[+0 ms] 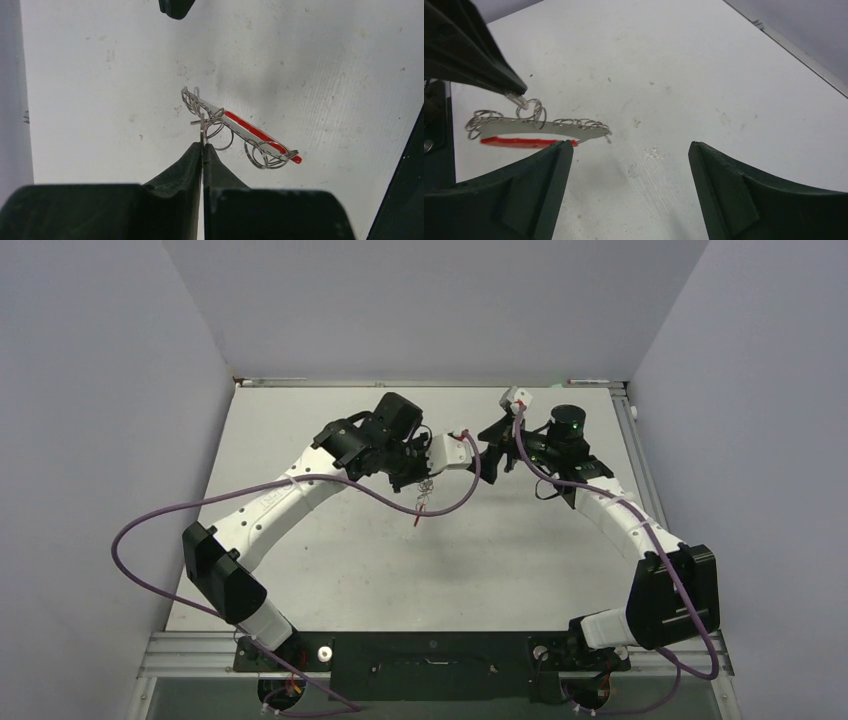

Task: Remove the keys from the keyring

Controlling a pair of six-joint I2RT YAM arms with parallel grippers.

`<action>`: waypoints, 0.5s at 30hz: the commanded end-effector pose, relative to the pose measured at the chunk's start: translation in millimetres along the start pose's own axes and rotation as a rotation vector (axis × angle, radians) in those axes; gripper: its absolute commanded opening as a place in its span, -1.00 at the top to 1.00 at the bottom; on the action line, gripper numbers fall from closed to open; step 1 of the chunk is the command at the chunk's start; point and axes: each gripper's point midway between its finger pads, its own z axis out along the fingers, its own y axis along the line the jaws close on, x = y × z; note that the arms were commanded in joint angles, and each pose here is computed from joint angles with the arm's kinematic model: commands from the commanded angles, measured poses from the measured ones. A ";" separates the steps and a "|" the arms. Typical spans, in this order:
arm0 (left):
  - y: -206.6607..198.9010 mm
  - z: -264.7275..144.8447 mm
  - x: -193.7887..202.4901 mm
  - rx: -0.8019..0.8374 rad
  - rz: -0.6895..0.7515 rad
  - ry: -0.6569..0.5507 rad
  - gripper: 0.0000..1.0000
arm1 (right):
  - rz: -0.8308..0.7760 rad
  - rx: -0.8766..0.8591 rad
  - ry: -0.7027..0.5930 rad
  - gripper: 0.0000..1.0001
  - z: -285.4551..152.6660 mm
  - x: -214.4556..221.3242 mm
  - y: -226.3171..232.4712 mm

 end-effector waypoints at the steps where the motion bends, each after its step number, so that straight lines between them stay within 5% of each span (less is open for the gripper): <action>1: 5.3 -12.7 -25.7 -0.017 -0.164 -0.041 1.00 | 0.072 0.220 -0.140 -0.79 -6.4 -47.5 -37.1; 15: 0.1 -6.1 -54.3 -0.011 -0.700 -0.099 1.00 | 0.045 0.108 -0.062 -0.80 -18.3 -51.4 -13.5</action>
